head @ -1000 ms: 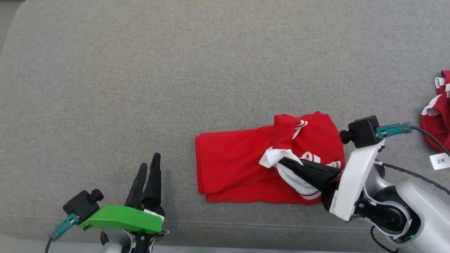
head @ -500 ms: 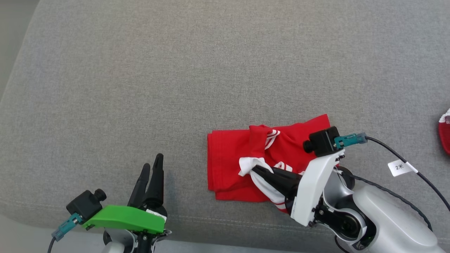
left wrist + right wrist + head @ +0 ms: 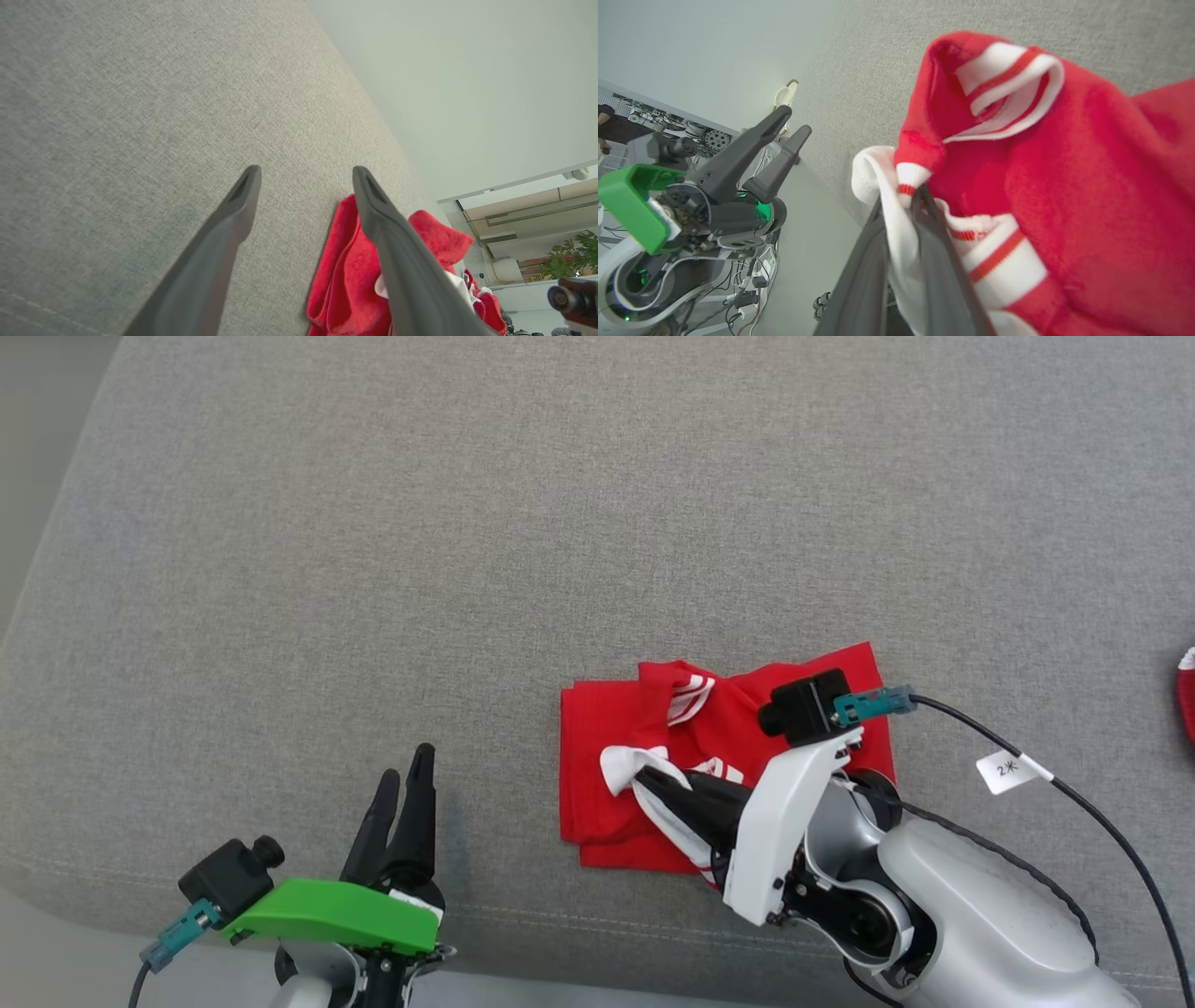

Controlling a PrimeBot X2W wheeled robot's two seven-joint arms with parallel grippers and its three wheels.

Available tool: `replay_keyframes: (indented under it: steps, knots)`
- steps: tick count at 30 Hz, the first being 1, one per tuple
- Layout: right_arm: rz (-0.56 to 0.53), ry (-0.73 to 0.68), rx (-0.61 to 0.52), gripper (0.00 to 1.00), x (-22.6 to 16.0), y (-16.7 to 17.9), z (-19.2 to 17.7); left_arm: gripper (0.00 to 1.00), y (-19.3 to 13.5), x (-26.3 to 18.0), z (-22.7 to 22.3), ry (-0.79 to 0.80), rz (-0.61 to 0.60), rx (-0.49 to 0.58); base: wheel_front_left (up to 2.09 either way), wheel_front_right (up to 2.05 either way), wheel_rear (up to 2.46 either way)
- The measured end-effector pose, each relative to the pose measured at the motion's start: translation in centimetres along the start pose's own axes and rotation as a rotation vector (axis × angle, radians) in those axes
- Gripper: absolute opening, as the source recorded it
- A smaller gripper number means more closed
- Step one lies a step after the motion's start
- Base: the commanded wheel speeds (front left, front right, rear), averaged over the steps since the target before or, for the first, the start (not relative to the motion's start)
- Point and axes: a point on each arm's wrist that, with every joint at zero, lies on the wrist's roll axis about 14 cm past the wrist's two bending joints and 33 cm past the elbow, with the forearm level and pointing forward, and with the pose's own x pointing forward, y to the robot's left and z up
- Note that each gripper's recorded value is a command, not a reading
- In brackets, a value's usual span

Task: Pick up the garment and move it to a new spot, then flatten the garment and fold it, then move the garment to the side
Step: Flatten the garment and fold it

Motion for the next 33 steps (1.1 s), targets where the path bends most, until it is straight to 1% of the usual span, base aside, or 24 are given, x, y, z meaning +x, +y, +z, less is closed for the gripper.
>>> replay_keyframes:
  steps: [1,2,9,12,18,19,20,21,24,25,26,31,32,33]
  knots:
    - [-0.002,-0.005,-0.002,0.5,0.1,0.0,0.0,1.0,0.0,0.0,0.0,-0.002,0.0,0.0,0.0,0.0,0.0]
    - [-0.003,-0.01,-0.004,1.0,0.2,0.0,0.1,1.0,0.0,-0.1,0.1,-0.002,0.002,0.0,0.0,0.0,0.0]
    - [0.009,-0.059,-0.016,1.0,0.6,1.2,1.2,1.0,-0.3,-0.1,0.3,-0.011,-0.009,0.001,0.0,0.0,0.0]
    - [0.019,-0.126,-0.01,1.0,0.5,1.8,2.7,1.0,-0.4,-0.1,0.7,-0.021,-0.013,0.001,0.0,0.0,0.0]
    - [0.051,-0.305,0.037,1.0,-0.7,3.0,6.6,1.0,-1.0,0.1,0.7,-0.019,-0.036,0.001,0.0,0.0,0.0]
    - [0.055,-0.348,0.051,1.0,-1.2,3.2,7.6,1.0,-1.2,0.1,0.7,-0.019,-0.042,0.0,0.0,0.0,0.0]
    - [0.05,-0.434,0.063,1.0,-2.4,3.0,9.4,1.0,-1.6,0.1,0.7,-0.019,-0.055,-0.003,0.0,0.0,0.0]
    - [0.038,-0.476,0.068,1.0,-3.1,2.7,10.3,1.0,-1.8,0.1,0.7,-0.017,-0.064,-0.002,0.0,0.0,0.0]
    - [-0.033,-0.572,0.059,1.0,-5.5,0.6,11.9,1.0,-3.3,0.5,0.5,-0.009,-0.11,-0.004,0.0,0.0,0.0]
    - [-0.073,-0.598,0.056,1.0,-6.4,-0.5,12.2,1.0,-3.8,0.6,0.2,0.001,-0.126,-0.006,0.0,0.0,0.0]
    - [-0.15,-0.638,0.068,1.0,-8.2,-2.8,12.1,1.0,-4.9,0.7,-0.7,0.029,-0.16,-0.008,0.0,0.0,0.0]
    - [-0.314,-0.666,0.131,1.0,-11.6,-7.3,9.6,1.0,-7.1,0.9,-3.5,0.136,-0.225,-0.022,0.0,0.0,0.0]
    - [-0.363,-0.668,0.157,1.0,-12.6,-8.5,8.6,1.0,-7.7,0.8,-4.8,0.191,-0.242,-0.023,0.0,0.0,0.0]
    - [-0.38,-0.674,0.175,1.0,-13.0,-9.0,8.2,1.0,-7.9,0.7,-5.4,0.216,-0.247,-0.025,0.0,0.0,0.0]
